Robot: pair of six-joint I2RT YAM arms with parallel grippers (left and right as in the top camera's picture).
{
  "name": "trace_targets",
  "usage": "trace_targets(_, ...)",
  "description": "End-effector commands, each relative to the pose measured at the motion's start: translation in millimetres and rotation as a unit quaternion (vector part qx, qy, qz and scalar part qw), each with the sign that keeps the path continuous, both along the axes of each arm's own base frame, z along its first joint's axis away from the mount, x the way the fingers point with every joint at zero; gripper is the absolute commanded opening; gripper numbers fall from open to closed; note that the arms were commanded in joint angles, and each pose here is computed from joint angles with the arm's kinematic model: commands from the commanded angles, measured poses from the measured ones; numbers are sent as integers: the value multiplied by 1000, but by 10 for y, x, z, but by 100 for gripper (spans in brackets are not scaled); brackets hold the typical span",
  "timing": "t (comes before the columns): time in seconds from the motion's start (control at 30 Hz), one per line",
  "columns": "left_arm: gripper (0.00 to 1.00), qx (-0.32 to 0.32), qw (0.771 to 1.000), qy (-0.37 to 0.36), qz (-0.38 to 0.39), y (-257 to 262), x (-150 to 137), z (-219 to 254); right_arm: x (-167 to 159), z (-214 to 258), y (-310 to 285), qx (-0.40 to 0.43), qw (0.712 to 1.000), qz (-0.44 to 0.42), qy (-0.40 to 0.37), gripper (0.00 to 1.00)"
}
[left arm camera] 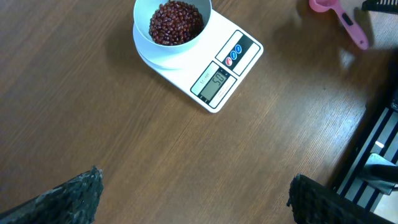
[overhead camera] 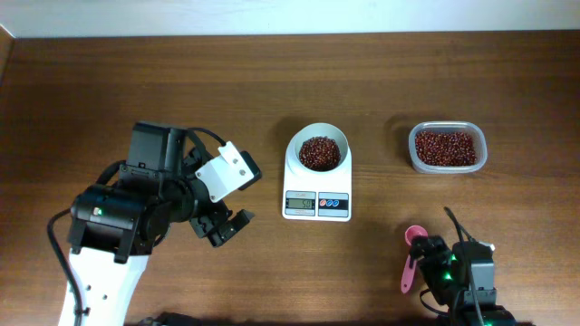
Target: Scoop and weigh 50g on scale
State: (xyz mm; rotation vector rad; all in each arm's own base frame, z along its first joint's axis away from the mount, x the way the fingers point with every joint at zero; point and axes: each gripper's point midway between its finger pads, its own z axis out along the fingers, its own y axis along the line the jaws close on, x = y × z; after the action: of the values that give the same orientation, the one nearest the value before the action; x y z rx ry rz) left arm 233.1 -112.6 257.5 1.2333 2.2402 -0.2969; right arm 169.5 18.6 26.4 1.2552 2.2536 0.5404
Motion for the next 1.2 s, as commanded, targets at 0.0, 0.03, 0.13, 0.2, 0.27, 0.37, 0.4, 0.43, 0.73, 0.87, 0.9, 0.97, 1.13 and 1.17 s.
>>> trace_targets(0.0, 99, -2, 1000, -3, -9, -8, -11, -1, -34, -60, 41, 6, 1000, 10, 10, 99)
trace_targets(0.03, 99, -2, 1000, -3, -9, -8, -11, -1, -34, -60, 41, 6, 1000, 10, 10, 99)
trace_targets(0.13, 99, -2, 1000, -3, -9, -8, -11, -1, -33, -61, 30, 4, 1000, 8, 9, 99)
trace_targets(0.2, 99, -2, 1000, -3, -9, -8, -11, -1, -33, -61, 30, 4, 1000, 8, 9, 99)
trace_targets(0.27, 99, -2, 1000, -3, -9, -8, -11, -1, -32, -60, 30, 4, 1000, 8, 9, 99)
trace_targets(0.37, 99, -2, 1000, -3, -9, -8, -11, -1, -30, -63, -2, -16, 1000, 19, 7, 99)
trace_targets(0.4, 99, -2, 1000, -3, -9, -8, -11, -1, -29, -62, 2, -15, 1000, 20, 7, 99)
trace_targets(0.43, 99, -2, 1000, -3, -9, -8, -11, -1, -29, -62, 4, -15, 1000, 20, 7, 99)
trace_targets(0.73, 99, -2, 1000, -3, -9, -8, -11, -1, 423, 462, 329, -112, 947, 244, -177, 99)
trace_targets(0.87, 99, -2, 1000, -3, -9, -8, -11, -1, 448, 533, 400, -112, 936, 268, -199, 99)
trace_targets(0.9, 99, -2, 1000, -3, -9, -8, -11, -1, 479, 595, 431, -123, 926, 284, -218, 99)
trace_targets(0.97, 99, -2, 1000, -3, -9, -8, -11, -1, 492, 617, 436, -126, 923, 287, -224, 99)
trace_targets(1.13, 99, -2, 1000, -3, -9, -8, -11, -1, 514, 652, 436, -131, 920, 288, -232, 99)
trace_targets(1.17, 99, -2, 1000, -3, -9, -8, -11, -1, 526, 670, 436, -134, 918, 289, -237, 99)
